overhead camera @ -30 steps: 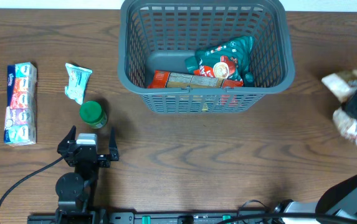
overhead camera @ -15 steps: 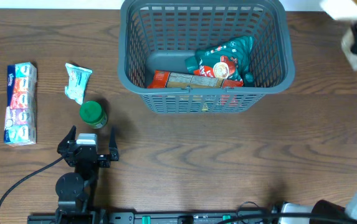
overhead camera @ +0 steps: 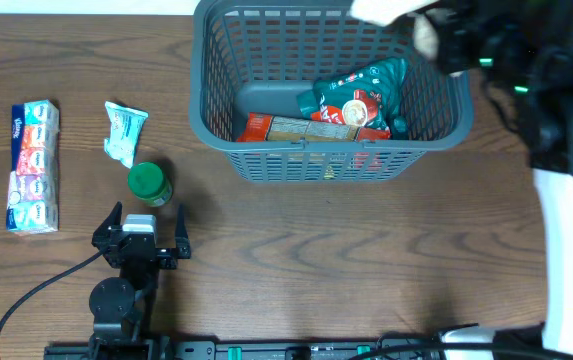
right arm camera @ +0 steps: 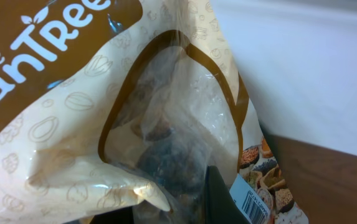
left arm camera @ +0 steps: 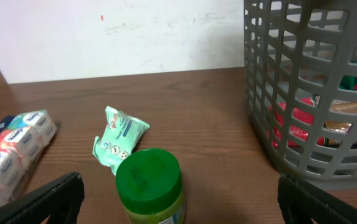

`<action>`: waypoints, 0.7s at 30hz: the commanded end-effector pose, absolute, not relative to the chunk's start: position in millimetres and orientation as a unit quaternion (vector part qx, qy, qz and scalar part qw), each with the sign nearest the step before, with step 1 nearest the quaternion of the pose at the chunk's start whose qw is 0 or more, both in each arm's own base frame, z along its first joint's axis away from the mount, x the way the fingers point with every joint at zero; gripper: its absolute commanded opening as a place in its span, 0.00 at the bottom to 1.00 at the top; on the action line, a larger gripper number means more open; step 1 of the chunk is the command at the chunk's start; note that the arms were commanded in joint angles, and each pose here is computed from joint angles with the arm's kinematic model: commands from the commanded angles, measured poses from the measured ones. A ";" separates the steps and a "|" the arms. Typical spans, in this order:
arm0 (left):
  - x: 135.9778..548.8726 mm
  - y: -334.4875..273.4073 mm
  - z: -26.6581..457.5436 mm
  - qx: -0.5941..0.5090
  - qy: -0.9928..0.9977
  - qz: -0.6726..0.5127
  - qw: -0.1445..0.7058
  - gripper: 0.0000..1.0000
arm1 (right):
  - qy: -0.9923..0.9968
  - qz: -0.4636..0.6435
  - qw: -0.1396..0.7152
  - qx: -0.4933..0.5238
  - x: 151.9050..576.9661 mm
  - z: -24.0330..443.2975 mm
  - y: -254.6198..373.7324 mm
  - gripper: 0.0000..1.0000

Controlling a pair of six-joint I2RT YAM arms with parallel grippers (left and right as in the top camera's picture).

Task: Pack container
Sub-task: 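Lift the snack pouch with the right gripper over the basket, then drop the snack pouch into the basket and withdraw the right gripper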

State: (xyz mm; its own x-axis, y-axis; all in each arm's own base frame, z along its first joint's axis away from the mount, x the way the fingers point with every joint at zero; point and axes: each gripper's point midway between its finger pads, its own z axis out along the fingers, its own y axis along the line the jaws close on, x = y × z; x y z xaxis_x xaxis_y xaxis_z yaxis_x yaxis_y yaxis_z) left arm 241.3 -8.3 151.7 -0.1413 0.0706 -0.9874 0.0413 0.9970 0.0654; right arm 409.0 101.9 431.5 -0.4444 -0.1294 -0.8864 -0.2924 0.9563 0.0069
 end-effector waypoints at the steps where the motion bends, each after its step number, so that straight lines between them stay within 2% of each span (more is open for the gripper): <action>1: 241.5 -8.2 137.2 0.040 0.765 0.014 0.642 0.99 | 0.865 0.029 0.474 -0.161 426.9 395.9 117.5 0.01; 12: 241.5 -8.2 137.2 0.040 0.765 0.014 0.642 0.99 | 0.924 0.013 0.333 -0.189 454.7 284.2 136.8 0.01; 17: 241.5 -8.2 137.2 0.040 0.765 0.014 0.642 0.99 | 0.933 0.011 0.305 -0.191 459.1 261.3 138.5 0.01; 21: 241.5 -8.2 137.2 0.040 0.765 0.014 0.642 0.98 | 0.934 0.010 0.303 -0.191 459.2 259.8 138.4 0.01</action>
State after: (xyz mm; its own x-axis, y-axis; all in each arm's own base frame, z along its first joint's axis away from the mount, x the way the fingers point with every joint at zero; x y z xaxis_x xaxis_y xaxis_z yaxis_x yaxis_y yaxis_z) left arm 241.3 -8.3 151.7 -0.1413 0.0710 -0.9874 0.0414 0.9970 0.0658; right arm 459.2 135.9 254.5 -0.7576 -0.3336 -0.5610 -0.3517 0.9327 -0.0797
